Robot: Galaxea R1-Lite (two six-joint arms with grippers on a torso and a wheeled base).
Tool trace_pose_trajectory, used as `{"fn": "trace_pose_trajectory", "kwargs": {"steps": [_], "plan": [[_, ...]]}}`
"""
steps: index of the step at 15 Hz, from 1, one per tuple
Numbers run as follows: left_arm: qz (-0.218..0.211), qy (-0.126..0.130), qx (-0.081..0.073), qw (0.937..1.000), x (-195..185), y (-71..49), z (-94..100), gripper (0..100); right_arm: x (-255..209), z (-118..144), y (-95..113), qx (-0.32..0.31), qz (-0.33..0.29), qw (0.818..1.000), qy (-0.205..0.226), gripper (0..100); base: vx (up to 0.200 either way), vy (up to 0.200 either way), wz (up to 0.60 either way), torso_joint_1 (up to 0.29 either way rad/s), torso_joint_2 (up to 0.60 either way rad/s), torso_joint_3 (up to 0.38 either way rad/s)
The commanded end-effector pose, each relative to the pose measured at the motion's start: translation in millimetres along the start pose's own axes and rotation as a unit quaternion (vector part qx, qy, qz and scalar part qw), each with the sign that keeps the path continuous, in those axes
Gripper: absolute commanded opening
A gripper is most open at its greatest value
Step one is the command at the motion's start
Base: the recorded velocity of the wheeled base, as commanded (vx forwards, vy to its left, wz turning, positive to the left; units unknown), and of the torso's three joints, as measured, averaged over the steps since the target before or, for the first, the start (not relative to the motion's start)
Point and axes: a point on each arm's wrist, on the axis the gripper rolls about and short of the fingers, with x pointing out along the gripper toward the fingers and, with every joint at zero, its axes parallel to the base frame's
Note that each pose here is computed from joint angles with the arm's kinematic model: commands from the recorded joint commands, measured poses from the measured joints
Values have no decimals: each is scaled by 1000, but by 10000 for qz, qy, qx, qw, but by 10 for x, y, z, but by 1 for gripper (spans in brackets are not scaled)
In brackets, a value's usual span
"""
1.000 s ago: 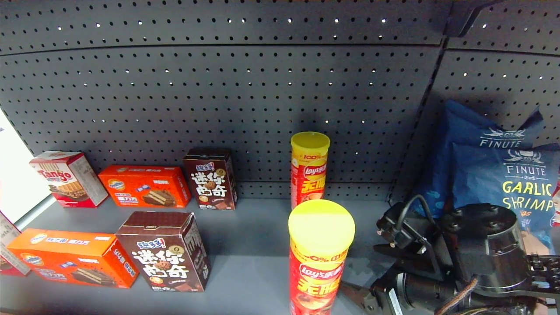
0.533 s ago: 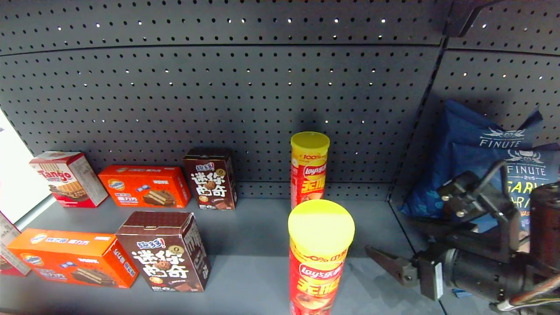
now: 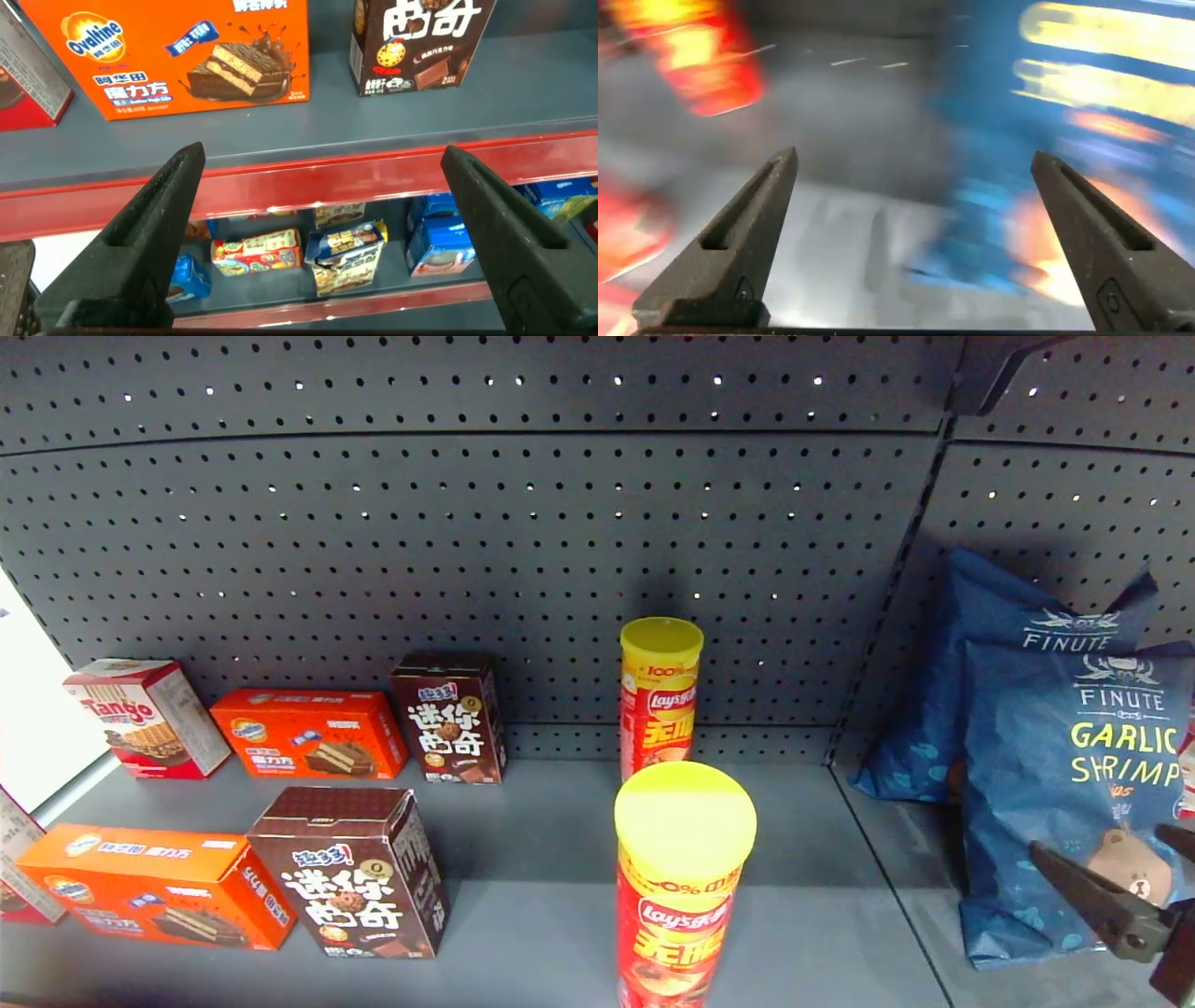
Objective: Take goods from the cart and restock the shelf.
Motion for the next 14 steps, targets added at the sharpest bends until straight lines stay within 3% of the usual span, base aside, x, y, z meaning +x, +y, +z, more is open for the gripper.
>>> {"fn": "trace_pose_trajectory", "kwargs": {"steps": [1, 5, 7, 10, 12, 14], "plan": [[3, -77, -7, 10000, -13, 2, -4, 100, -222, -180, -220, 204, -693, 9970, -294, 100, 0, 0, 0, 0, 0, 0], [-5, -70, -6, 10000, -12, 1, -3, 100, -378, -459, -400, 255, -1835, 9819, -389, 100, 0, 0, 0, 0, 0, 0], [3, -70, -6, 10000, -12, 2, -3, 100, -417, -593, -511, 315, -2951, 9544, -328, 100, 0, 0, 0, 0, 0, 0], [3, -77, -7, 10000, -13, 2, 1, 100, -543, -760, -595, 417, -3787, 9238, -370, 100, 0, 0, 0, 0, 0, 0], [64, -69, -9, 10000, -12, 3, -3, 100, -701, -911, -628, 415, -4665, 8833, -192, 100, 0, 0, 0, 0, 0, 0], [187, -69, -9, 9998, -12, 9, -3, 100, -859, -1069, -610, 430, -5026, 8633, -121, 100, 0, 0, 0, 0, 0, 0]]}}
